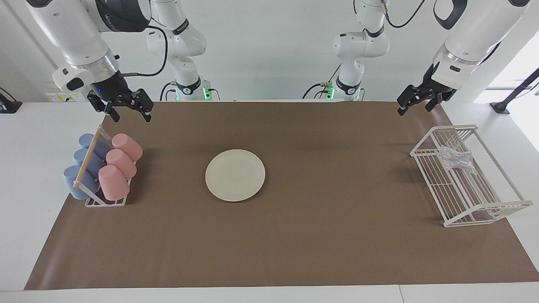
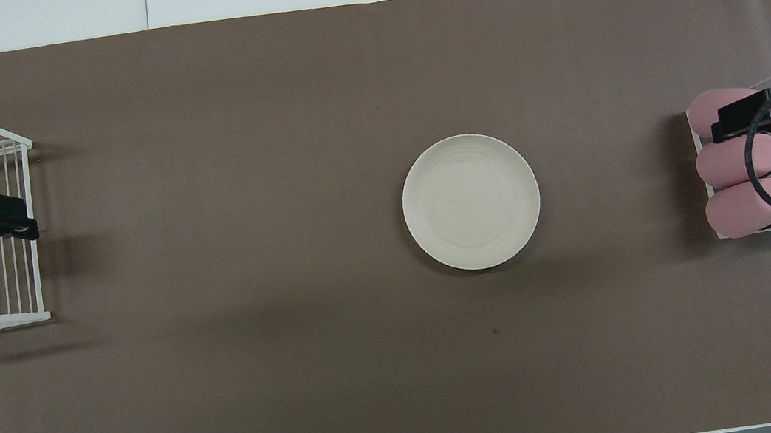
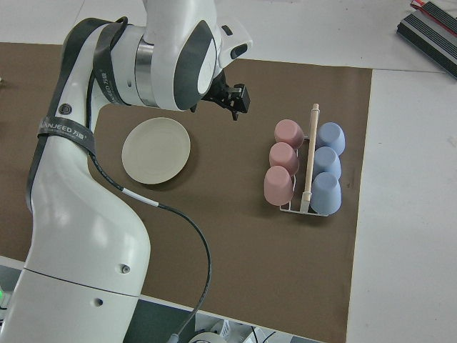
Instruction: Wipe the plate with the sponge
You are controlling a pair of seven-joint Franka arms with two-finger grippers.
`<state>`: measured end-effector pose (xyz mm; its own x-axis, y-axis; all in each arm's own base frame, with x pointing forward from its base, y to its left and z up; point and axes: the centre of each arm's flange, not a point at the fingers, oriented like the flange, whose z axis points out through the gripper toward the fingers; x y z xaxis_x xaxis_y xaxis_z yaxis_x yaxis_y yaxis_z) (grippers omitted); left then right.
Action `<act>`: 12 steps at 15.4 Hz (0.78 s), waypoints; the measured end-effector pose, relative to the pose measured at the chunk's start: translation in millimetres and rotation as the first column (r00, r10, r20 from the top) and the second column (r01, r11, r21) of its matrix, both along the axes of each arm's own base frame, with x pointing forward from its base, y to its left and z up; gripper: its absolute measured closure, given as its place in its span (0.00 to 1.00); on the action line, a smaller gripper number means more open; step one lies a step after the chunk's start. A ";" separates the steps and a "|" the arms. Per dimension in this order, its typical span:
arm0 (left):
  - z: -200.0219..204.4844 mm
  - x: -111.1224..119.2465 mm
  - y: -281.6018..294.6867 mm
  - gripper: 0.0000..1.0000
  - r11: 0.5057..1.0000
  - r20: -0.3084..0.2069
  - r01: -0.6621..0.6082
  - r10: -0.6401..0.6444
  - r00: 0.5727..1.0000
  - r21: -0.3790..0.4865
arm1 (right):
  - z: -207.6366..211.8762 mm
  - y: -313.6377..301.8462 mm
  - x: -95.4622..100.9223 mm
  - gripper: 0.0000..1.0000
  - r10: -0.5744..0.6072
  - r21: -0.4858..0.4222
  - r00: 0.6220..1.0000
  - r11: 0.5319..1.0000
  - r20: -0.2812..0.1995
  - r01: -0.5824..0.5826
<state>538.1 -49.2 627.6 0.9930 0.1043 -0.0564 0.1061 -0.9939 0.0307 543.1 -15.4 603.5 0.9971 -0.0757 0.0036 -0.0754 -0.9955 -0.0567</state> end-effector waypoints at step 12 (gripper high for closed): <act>-2.9 -2.0 2.3 0.00 1.000 -0.004 -0.007 0.007 1.000 0.001 | 0.2 2.2 0.1 0.00 0.004 0.000 1.000 1.000 0.000 -0.004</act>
<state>536.1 -46.9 624.6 0.9919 0.1117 -0.0608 0.1137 -0.9931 0.0296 543.2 -13.2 603.7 0.9974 -0.0718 0.0039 -0.0715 -0.9958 -0.0565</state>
